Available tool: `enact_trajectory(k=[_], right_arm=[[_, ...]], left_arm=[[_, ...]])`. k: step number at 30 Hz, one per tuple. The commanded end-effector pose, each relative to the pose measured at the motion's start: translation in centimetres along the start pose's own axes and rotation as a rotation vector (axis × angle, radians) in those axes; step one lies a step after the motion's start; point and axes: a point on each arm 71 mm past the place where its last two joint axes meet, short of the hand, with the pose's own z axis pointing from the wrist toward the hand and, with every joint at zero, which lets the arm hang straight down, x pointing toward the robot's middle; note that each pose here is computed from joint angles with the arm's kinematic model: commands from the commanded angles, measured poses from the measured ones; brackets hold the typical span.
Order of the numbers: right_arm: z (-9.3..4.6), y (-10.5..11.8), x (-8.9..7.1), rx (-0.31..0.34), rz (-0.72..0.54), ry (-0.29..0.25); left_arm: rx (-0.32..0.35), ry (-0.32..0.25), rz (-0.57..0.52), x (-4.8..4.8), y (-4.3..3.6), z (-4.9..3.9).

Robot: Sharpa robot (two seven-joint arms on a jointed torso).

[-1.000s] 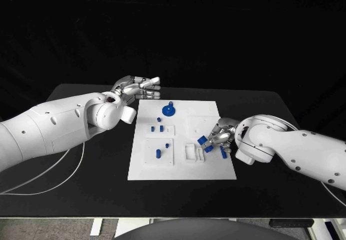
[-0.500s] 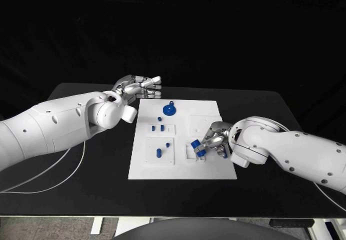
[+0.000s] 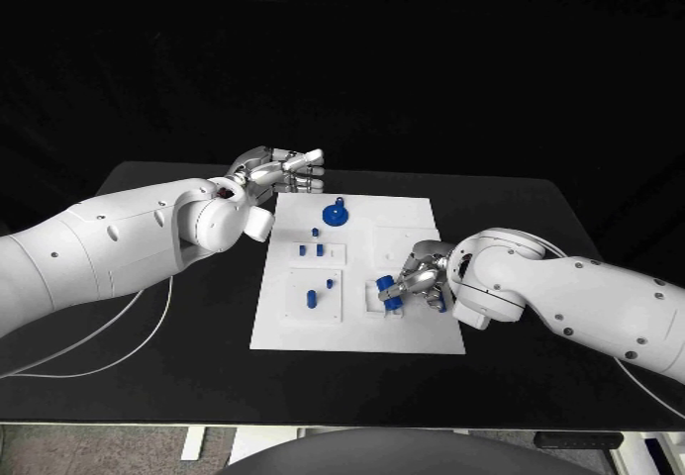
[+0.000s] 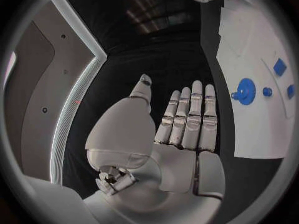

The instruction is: Assemble the parts on the task board

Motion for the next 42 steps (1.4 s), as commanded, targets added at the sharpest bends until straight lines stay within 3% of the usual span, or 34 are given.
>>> enact_trajectory(k=[1, 42], right_arm=[[0.2, -0.3, 0.7, 0.058, -0.039, 0.035], [-0.3, 0.8, 0.5, 0.017, -0.054, -0.009]], left_arm=[[0.004, 0.021, -0.002, 0.25, -0.15, 0.07], [-0.005, 0.023, 0.0, 0.23, -0.12, 0.11]])
